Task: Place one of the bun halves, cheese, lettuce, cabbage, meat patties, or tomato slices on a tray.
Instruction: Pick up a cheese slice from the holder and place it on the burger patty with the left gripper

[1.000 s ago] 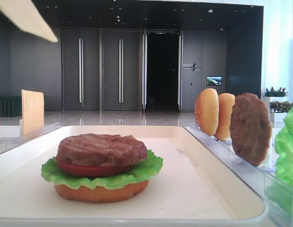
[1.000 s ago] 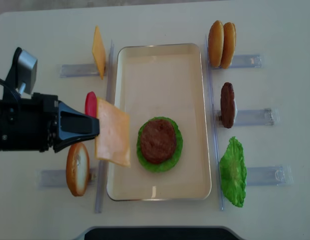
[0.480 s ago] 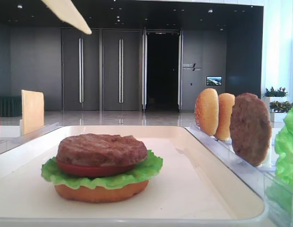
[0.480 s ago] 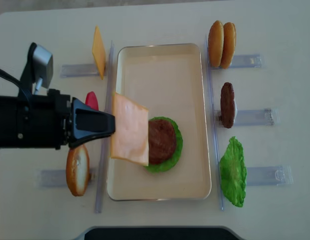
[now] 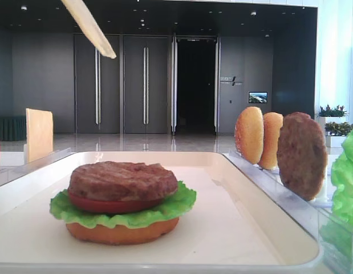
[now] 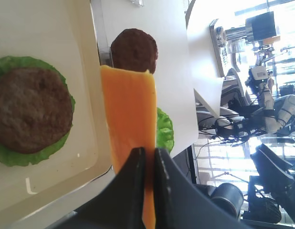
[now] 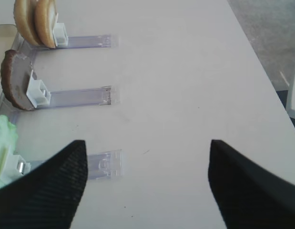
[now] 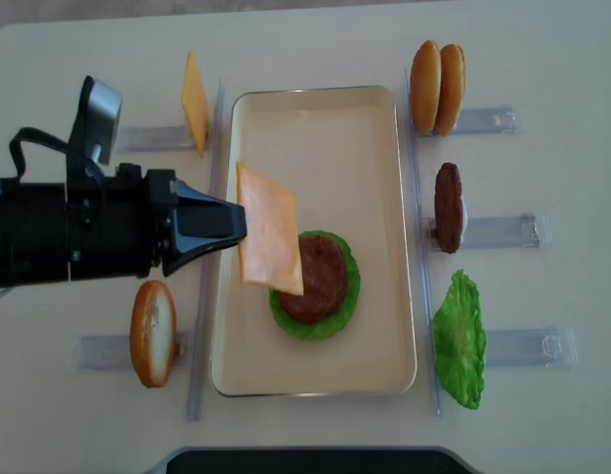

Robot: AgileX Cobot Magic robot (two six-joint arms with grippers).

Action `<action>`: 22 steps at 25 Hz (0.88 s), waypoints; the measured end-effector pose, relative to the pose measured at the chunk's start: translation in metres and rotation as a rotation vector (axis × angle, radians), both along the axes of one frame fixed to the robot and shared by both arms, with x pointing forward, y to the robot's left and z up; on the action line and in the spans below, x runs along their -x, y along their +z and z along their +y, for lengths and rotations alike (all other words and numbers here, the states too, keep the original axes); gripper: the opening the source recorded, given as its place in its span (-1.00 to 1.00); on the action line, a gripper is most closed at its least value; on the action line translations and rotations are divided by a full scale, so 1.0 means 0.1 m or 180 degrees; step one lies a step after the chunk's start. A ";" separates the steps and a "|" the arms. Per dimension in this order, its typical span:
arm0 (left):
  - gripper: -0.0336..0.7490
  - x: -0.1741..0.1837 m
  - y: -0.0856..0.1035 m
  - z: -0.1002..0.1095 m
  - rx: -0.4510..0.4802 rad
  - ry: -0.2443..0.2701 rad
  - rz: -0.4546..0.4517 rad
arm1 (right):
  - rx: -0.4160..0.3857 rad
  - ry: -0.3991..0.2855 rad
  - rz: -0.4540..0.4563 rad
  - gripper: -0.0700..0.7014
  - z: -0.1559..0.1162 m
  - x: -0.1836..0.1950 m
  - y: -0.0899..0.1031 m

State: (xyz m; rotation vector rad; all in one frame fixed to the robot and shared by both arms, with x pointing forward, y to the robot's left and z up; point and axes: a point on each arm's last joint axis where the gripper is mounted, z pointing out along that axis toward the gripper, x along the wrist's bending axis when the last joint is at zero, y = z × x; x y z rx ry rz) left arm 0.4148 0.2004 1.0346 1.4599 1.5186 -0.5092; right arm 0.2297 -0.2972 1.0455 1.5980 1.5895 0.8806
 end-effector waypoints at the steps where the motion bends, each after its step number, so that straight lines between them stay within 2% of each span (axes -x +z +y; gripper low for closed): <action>1: -0.85 -0.01 -0.01 0.00 0.0001 0.0006 0.0025 | 0.0000 0.0000 0.0000 0.56 0.00 0.00 0.00; 6: -0.85 -0.01 -0.21 0.00 -0.0053 0.0014 0.0219 | 0.0000 0.0000 0.0000 0.56 0.00 0.00 0.00; 11: -0.85 0.05 -0.35 0.01 -0.0024 0.0060 0.0269 | 0.0000 0.0000 0.0000 0.56 0.00 0.00 0.00; 19: -0.85 0.05 -0.37 0.01 0.0042 0.0114 0.0214 | 0.0000 0.0000 0.0000 0.56 0.00 0.00 0.00; 22: -0.85 0.01 -0.43 0.00 0.0026 0.0108 0.0289 | 0.0000 0.0000 0.0000 0.56 0.00 0.00 0.00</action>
